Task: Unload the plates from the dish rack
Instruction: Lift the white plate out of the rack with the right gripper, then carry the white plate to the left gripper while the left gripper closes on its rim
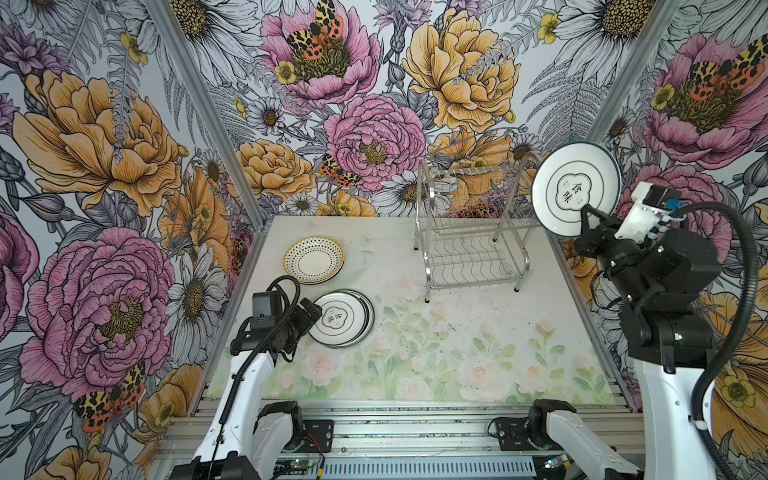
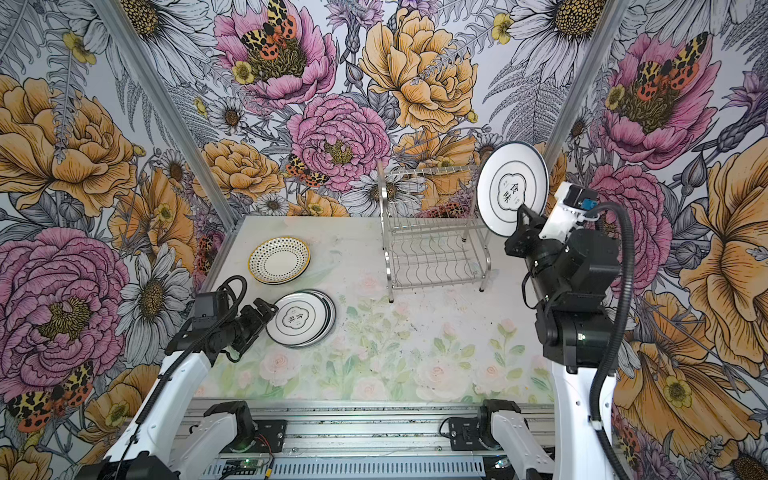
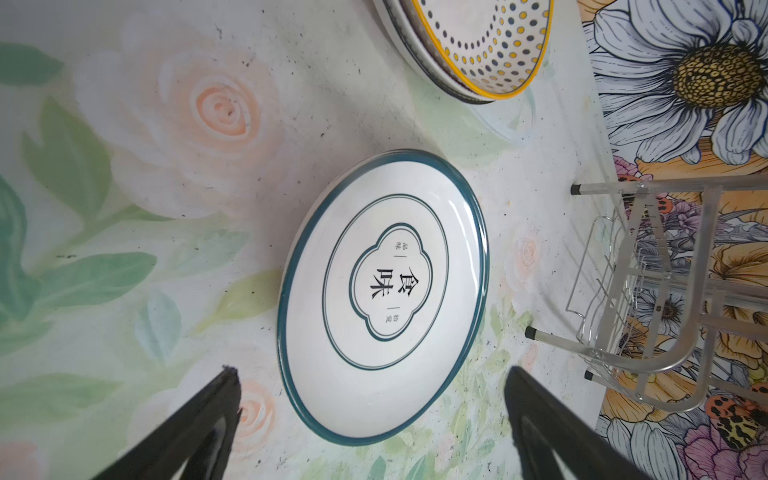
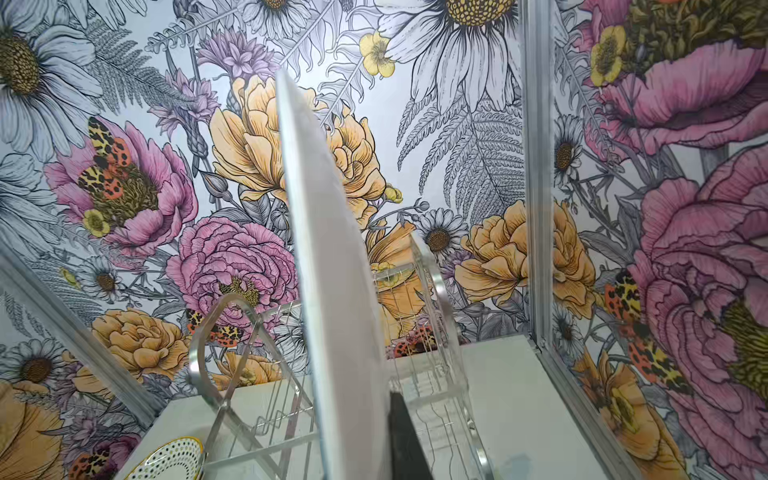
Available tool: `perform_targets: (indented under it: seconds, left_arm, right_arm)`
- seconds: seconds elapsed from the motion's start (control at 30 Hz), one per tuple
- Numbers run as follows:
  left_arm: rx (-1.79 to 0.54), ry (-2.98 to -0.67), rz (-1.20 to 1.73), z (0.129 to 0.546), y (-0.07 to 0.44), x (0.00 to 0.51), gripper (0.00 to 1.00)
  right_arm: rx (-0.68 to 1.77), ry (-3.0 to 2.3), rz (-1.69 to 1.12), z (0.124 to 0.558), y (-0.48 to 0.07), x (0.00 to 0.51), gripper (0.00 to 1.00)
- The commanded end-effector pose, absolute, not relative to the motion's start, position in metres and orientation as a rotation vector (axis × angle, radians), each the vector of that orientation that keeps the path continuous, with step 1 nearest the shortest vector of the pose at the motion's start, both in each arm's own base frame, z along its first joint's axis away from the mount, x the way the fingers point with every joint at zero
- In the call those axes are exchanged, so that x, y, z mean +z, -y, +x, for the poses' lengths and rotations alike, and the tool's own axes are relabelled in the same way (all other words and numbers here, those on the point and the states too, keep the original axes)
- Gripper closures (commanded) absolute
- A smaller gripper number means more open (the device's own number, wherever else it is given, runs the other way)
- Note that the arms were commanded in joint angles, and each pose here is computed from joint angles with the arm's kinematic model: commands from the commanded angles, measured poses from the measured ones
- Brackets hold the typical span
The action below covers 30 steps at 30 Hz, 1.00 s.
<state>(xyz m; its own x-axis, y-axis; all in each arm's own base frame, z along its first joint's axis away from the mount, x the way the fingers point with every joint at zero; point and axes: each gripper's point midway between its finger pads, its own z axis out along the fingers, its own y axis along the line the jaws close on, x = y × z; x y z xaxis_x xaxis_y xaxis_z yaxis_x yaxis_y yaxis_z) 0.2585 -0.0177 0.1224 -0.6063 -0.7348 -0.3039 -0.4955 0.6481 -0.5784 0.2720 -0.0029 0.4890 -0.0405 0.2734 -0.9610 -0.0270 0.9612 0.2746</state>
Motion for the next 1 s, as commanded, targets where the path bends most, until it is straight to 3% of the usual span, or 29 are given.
perform_targets:
  seconds: [0.0, 0.27, 0.47, 0.97]
  left_arm:
    - [-0.635, -2.301, -0.924, 0.263, 0.019, 0.139, 0.01]
    - [-0.628, -2.307, -0.892, 0.256, 0.024, 0.135, 0.01]
    - [-0.634, -2.324, -0.844, 0.251, 0.036, 0.132, 0.01]
    - [-0.761, -2.327, -0.624, 0.259, 0.096, 0.138, 0.01]
  right_arm:
    - [0.326, -1.671, 0.216, 0.255, -0.007, 0.457, 1.00]
    - [0.588, -1.926, 0.252, 0.218, -0.043, 0.350, 1.00]
    - [0.816, -2.076, 0.280, 0.202, -0.071, 0.298, 1.00]
    - [1.120, -2.252, 0.249, 0.226, -0.154, 0.242, 1.00]
